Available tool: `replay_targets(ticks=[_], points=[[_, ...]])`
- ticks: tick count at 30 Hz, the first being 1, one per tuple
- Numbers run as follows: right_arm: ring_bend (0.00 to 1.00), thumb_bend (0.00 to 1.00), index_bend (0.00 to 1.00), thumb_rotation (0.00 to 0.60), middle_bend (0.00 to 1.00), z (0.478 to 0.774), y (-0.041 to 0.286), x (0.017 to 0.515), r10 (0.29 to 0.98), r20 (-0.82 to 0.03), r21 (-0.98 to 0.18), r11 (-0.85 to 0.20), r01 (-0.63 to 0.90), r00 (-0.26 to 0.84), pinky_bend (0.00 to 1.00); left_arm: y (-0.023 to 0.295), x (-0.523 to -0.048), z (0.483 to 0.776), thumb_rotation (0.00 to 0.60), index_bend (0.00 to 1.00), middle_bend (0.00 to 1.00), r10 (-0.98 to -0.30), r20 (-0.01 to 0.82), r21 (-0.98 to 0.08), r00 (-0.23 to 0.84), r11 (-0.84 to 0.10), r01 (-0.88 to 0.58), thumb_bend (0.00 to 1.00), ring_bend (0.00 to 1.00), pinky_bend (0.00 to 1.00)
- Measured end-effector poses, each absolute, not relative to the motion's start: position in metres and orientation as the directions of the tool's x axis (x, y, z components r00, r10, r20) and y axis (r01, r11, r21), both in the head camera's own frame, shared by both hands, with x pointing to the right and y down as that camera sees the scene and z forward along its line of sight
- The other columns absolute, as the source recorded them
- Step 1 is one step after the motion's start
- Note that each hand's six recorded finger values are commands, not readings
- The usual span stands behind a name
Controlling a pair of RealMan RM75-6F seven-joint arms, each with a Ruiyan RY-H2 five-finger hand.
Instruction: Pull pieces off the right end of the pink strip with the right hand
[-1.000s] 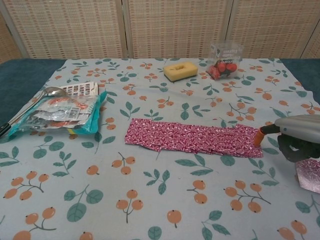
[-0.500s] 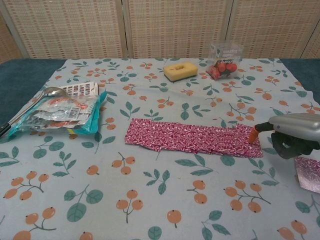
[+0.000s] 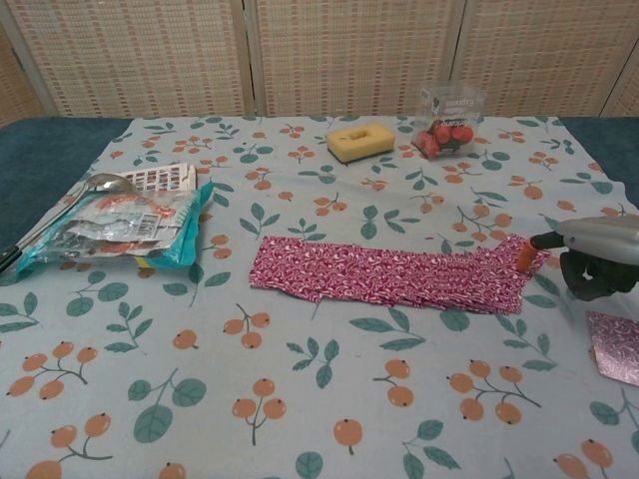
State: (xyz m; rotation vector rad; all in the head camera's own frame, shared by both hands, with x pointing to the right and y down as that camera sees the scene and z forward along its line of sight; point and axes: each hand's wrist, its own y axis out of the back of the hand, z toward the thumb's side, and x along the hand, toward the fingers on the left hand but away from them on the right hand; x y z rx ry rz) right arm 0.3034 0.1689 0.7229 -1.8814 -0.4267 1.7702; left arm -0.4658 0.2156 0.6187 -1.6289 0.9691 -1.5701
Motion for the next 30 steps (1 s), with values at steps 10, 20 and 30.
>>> replay_targets(ticks=[10,20,30], points=[[0.98,1.0,0.25,0.6,0.88,0.731,0.154,0.334,0.562,-0.827,-0.561,-0.824,-0.084,0.003,0.88,0.215,-0.466,0.619,0.6,0.15,0.07,-0.863,0.505,-0.862,-0.001,-0.504,-0.057,0.37,0.06,0.24],[0.98,1.0,0.25,0.6,0.88,0.722,0.142,0.358,0.612,-0.788,-0.607,-0.791,-0.074,-0.07,0.88,0.216,-0.464,0.62,0.6,0.15,0.07,-0.862,0.507,-0.861,0.002,-0.507,-0.052,0.37,0.06,0.24],[0.96,1.0,0.25,0.6,0.88,0.684,0.145,0.352,0.707,-0.707,-0.707,-0.706,-0.051,0.007,0.86,0.216,-0.465,0.621,0.6,0.15,0.07,-0.859,0.512,-0.858,0.0,-0.511,-0.051,0.37,0.06,0.24]])
